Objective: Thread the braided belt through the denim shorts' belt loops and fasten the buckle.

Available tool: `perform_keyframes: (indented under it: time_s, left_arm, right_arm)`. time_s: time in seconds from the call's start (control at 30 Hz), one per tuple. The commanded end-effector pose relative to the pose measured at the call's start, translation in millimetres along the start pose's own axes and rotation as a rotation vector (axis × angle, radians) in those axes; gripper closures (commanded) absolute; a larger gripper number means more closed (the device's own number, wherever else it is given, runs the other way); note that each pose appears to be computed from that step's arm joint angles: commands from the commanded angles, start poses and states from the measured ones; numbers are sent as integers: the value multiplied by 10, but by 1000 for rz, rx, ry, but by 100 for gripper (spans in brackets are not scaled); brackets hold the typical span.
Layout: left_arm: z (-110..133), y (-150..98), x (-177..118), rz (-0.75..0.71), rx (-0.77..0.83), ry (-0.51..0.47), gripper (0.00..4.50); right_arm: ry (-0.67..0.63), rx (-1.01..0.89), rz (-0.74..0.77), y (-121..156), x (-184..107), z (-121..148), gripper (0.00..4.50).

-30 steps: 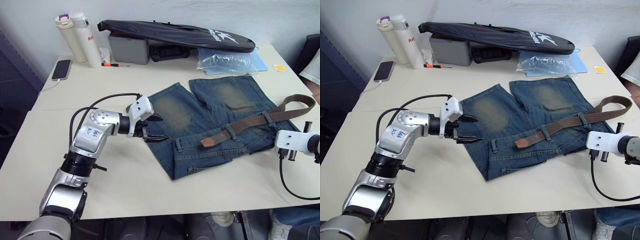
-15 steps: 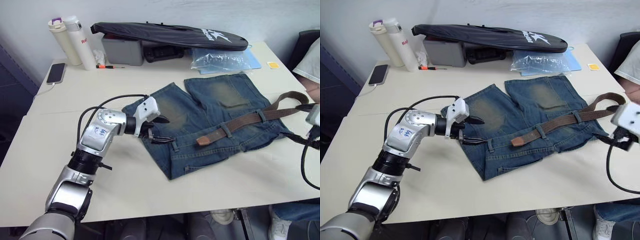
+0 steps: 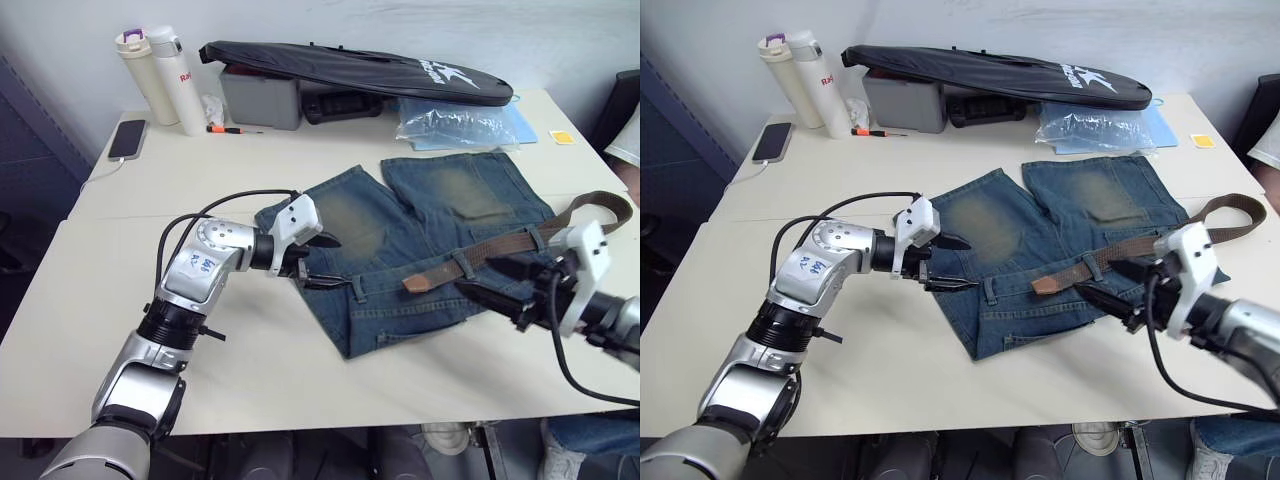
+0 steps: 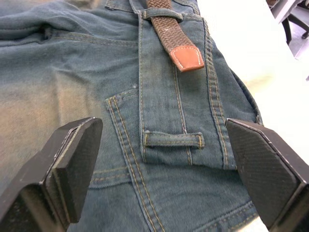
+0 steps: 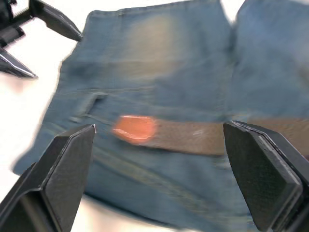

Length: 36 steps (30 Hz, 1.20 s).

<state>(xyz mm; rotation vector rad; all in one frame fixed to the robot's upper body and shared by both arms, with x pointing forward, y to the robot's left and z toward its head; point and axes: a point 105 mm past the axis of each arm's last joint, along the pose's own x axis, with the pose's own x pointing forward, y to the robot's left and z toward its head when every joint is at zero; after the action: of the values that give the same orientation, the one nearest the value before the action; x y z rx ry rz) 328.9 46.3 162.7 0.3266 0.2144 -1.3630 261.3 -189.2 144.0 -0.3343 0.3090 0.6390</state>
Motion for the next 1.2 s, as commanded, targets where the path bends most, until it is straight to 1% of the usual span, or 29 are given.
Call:
perform_keyframes:
  time_s: [0.03,0.13,0.27,0.4,0.5,0.57,0.63,0.67,0.7,0.77,0.87,1.03,1.1,1.2]
  left_arm:
    - [108,-75,5,-14,29,-31,0]
    - [136,-99,73,-17,61,-37,0]
    - [196,-232,301,-82,135,-50,0]
    - [254,-252,580,-116,251,-26,0]
    - [297,-223,776,-132,351,-7,0]
    - [292,-208,878,-151,401,20,0]
    - [216,-157,952,-154,471,85,0]
    - [185,-139,969,-156,500,107,57]
    - [154,-128,1007,-163,529,124,89]
    - [111,-116,1073,-170,576,146,171]
    - [76,-82,1149,-167,636,169,171]
    - [164,-81,1220,-168,627,118,171]
    - [240,-108,1236,-173,618,74,171]
    - [275,-131,1233,-188,631,65,171]
  right_arm:
    - [-42,-170,20,76,71,130,2]
    - [-13,-200,74,114,34,118,2]
    - [81,-144,132,63,-141,77,2]
    - [140,-124,85,-47,-276,137,2]
    - [146,-104,71,-14,-308,176,2]
    - [140,-91,53,15,-323,188,2]
    - [128,-75,29,43,-337,199,2]
    - [123,-70,21,52,-340,204,0]
    - [117,-61,10,63,-345,206,0]
    - [112,-52,-10,71,-357,203,0]
    - [113,-45,-39,76,-382,185,0]
    - [118,-41,-70,66,-422,154,0]
    - [123,-36,-62,82,-417,143,0]
    - [150,-31,-41,108,-409,106,0]
